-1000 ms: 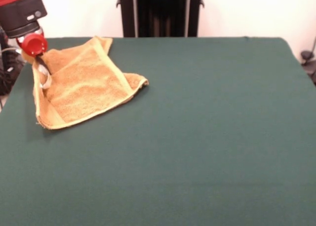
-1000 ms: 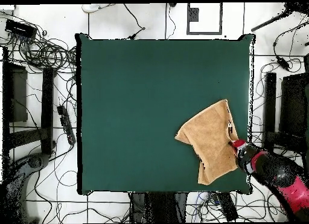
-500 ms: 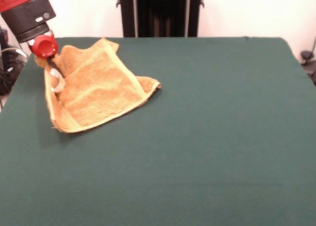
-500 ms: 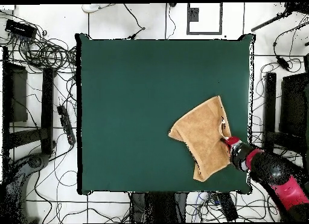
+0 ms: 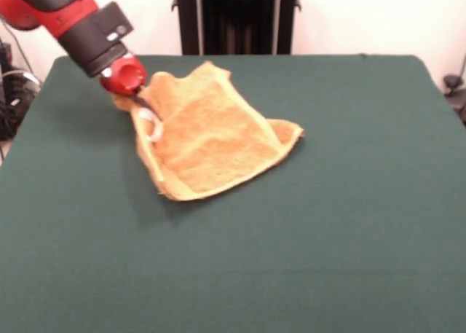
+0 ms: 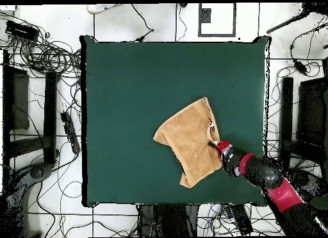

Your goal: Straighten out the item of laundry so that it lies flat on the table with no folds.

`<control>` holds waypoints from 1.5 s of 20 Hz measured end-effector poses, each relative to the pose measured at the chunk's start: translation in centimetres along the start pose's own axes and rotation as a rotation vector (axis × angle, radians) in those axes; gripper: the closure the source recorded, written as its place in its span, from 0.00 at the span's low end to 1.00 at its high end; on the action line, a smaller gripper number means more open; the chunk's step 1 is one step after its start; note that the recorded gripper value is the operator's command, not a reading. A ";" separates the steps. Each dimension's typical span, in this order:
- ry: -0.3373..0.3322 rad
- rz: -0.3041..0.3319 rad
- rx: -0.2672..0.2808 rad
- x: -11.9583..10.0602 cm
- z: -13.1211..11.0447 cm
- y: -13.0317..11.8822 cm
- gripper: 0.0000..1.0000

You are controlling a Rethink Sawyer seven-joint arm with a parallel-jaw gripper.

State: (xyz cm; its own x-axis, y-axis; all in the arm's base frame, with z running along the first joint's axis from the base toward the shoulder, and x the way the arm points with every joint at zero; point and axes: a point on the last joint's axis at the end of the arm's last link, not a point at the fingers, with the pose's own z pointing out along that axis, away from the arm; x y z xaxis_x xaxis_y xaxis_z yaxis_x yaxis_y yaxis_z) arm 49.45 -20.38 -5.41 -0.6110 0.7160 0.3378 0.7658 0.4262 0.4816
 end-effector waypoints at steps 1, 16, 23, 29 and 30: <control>0.010 -0.001 -0.006 0.4 0.3 0.2 1.00; 0.227 -0.010 -0.090 9.4 6.2 1.6 1.00; 0.267 -0.069 -0.063 11.2 6.4 1.0 1.00; 0.280 -0.131 -0.021 11.7 5.9 -0.1 1.00; 0.282 -0.150 -0.007 11.7 5.7 -0.5 1.00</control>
State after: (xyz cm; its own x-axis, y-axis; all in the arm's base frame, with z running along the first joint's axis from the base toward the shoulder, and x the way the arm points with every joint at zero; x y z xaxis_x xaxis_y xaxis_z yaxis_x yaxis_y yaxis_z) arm 43.04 -9.06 -6.28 -0.7492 0.4637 0.4729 0.6622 0.5112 0.5479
